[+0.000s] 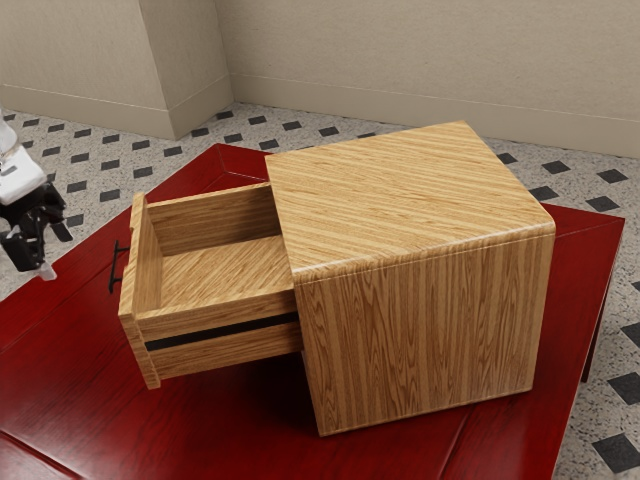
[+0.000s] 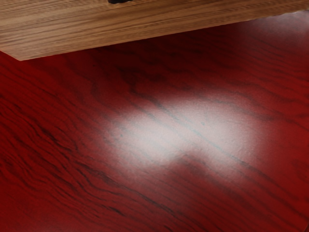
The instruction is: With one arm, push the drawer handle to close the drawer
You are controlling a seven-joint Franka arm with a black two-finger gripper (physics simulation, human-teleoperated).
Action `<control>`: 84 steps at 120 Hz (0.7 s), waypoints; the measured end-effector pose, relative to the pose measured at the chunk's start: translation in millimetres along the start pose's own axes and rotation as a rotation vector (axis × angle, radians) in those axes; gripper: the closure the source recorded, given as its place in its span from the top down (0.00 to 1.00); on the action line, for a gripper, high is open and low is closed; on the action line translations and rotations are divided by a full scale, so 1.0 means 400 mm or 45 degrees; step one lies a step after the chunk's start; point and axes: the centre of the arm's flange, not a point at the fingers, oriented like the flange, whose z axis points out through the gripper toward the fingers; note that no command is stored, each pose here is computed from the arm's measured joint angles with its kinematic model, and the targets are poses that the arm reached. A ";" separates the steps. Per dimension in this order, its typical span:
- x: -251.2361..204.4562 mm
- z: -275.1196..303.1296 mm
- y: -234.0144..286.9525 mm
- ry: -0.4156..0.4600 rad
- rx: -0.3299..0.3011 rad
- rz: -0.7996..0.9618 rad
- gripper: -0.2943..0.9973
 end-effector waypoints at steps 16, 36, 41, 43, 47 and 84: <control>0.038 0.017 -0.004 0.026 -0.012 0.110 0.75; 0.040 0.029 -0.006 0.070 -0.027 0.117 0.75; 0.019 0.037 0.001 0.074 -0.037 0.083 0.75; 0.016 0.040 0.003 0.075 -0.040 0.074 0.75; 0.014 0.044 0.006 0.077 -0.044 0.062 0.75; 0.063 0.041 0.011 0.078 -0.038 -0.020 0.74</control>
